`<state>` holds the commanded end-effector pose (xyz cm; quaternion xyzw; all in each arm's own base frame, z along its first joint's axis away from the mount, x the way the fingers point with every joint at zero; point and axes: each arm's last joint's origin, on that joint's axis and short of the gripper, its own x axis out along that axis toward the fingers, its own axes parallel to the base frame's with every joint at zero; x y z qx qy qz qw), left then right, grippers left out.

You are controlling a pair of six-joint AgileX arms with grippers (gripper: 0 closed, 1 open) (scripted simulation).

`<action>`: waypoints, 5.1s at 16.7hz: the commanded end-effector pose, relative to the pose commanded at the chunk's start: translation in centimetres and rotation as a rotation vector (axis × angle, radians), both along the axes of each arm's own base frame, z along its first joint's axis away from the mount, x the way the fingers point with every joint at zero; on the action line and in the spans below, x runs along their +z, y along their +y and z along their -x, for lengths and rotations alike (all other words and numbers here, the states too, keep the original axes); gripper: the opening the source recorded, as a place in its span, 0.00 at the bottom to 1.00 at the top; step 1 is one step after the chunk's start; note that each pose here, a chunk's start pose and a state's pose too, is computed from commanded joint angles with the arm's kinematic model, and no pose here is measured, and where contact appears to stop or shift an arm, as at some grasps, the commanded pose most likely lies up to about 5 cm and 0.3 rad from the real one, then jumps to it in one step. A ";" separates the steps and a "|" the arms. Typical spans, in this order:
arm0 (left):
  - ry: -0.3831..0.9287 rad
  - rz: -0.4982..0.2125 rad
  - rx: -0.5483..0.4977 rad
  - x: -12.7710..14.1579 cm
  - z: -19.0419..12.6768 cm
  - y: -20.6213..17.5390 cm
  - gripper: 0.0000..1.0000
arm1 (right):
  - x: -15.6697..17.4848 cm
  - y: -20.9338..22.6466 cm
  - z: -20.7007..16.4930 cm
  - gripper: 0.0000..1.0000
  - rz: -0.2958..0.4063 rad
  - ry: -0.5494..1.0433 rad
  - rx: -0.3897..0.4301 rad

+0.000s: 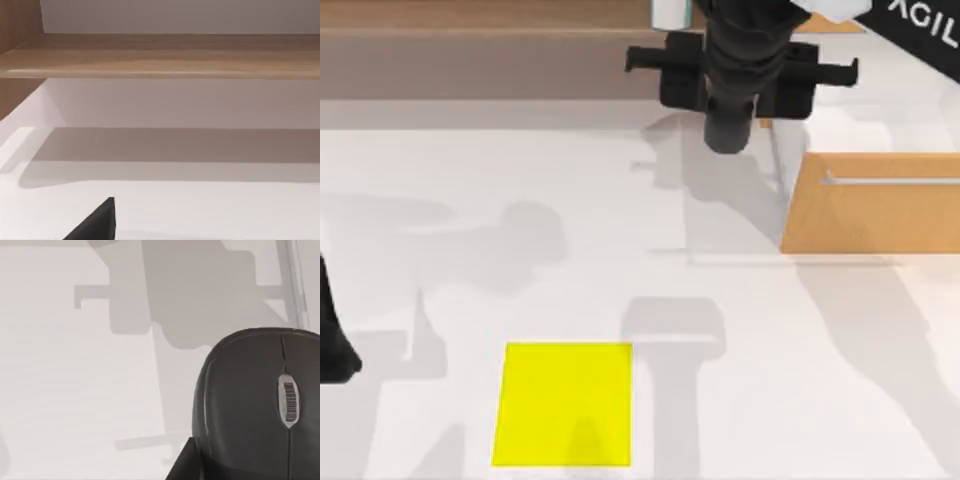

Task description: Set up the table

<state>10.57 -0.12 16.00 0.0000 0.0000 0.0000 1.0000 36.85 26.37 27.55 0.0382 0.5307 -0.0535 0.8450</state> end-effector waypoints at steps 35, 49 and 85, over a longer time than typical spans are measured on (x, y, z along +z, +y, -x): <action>0.000 0.000 0.000 0.0 0.0 0.0 1.00 | -9.3 13.9 13.6 0.00 -0.087 0.285 0.158; 0.000 0.000 0.000 0.0 0.0 0.0 1.00 | -12.3 13.9 13.7 0.00 -0.032 0.330 0.151; 0.000 0.000 0.000 0.0 0.0 0.0 1.00 | -13.3 13.7 13.7 1.00 -0.029 0.152 0.408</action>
